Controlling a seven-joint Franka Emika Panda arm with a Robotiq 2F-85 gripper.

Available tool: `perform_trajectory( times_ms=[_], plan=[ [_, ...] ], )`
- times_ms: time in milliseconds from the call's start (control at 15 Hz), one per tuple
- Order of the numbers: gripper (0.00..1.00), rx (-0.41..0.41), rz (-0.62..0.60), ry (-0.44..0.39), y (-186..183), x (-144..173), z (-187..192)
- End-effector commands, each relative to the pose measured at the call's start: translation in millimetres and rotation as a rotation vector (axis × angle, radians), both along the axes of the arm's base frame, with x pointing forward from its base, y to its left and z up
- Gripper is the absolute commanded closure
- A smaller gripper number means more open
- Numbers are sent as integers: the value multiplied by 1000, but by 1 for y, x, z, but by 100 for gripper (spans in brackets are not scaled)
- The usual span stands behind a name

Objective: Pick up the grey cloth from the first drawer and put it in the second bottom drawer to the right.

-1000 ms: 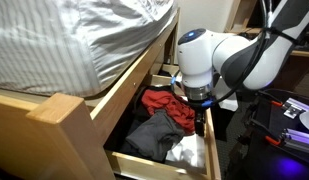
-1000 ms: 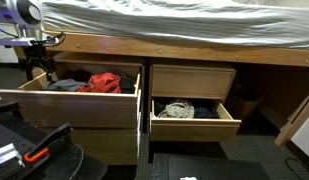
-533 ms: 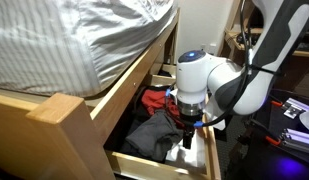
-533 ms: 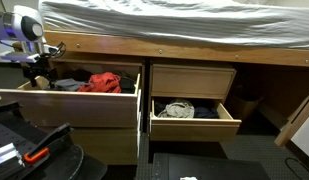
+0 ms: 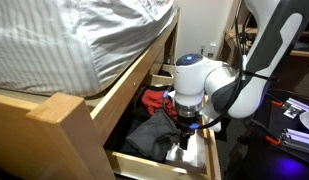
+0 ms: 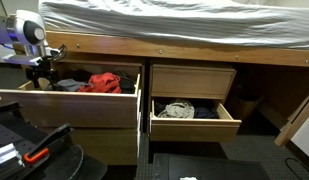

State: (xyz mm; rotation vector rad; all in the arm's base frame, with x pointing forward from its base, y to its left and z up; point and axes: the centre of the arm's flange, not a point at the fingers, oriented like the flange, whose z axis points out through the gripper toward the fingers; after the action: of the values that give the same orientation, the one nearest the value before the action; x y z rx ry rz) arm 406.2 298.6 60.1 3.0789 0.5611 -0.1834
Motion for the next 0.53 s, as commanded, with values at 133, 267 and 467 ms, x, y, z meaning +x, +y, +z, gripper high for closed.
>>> perform_trajectory(
  times_ms=[133,267,467],
  plan=[
    [0,16,-47,-114,-7,40,-42],
    [0,-4,-51,-140,-8,61,-50],
    [0,6,-55,-141,-14,57,-39]
  ],
)
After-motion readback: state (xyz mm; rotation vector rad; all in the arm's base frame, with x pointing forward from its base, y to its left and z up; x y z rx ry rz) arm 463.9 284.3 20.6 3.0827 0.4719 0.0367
